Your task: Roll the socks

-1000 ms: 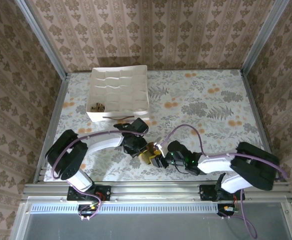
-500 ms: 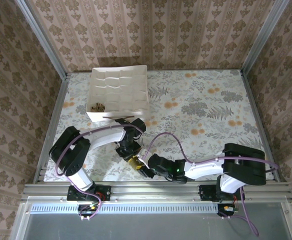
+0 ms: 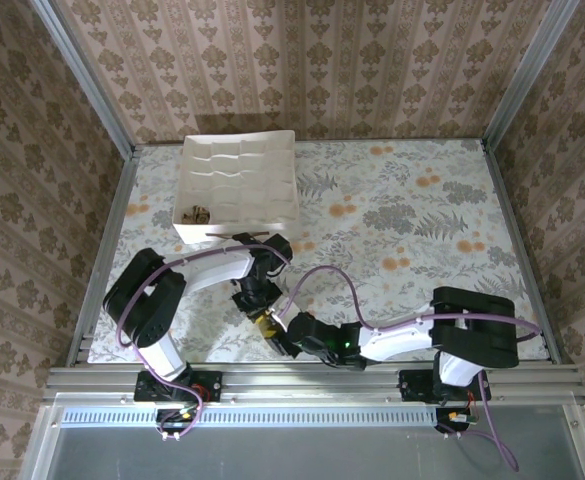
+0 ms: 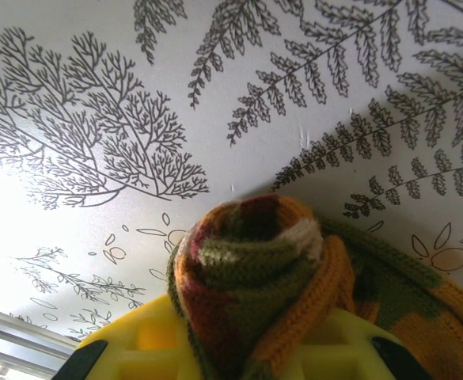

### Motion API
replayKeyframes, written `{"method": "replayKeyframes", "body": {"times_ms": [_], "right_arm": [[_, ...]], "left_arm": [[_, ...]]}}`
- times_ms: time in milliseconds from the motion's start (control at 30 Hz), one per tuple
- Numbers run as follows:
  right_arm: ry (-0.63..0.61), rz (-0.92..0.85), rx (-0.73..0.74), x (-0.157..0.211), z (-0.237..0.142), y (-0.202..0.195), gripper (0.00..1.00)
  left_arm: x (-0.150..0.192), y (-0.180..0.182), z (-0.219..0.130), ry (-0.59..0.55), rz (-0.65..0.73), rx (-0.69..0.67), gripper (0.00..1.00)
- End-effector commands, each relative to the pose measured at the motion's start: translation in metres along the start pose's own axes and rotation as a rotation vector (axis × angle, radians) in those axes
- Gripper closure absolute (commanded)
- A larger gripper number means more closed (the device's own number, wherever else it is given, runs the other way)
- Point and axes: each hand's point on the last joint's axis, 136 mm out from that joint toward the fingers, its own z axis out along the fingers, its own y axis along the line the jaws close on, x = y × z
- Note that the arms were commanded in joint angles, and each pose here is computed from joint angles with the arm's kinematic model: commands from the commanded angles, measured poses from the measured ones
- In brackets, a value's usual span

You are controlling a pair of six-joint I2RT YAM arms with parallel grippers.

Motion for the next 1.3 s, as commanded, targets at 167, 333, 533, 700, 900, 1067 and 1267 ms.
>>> {"method": "replayKeyframes", "body": {"times_ms": [167,333,533,700,900,1067,1267], "right_arm": [[-0.054,0.129,-0.028,-0.019,-0.013,0.009,0.4],[0.003,0.124,0.029,-0.009,0.008,0.007,0.38],[0.096,0.128,0.11,0.012,0.03,-0.008,0.51],[0.255,0.138,0.176,0.06,0.029,-0.025,0.7],[0.369,0.2,0.13,0.115,0.017,-0.037,1.0],[0.413,0.28,0.019,0.131,0.013,-0.036,1.0],[0.442,0.43,-0.082,0.135,0.009,-0.044,1.0]], "left_arm": [[-0.001,0.028,0.036,0.028,-0.014,-0.132,1.0],[0.001,0.025,0.034,0.032,-0.015,-0.108,1.0],[0.004,0.021,0.024,0.037,0.003,-0.063,1.0],[0.006,0.012,0.008,0.033,0.008,0.032,0.94],[0.0,0.005,-0.024,0.012,-0.029,0.193,0.45],[-0.012,-0.006,-0.054,-0.048,-0.052,0.403,0.27],[-0.011,-0.015,-0.076,-0.12,0.053,0.616,0.27]]}}
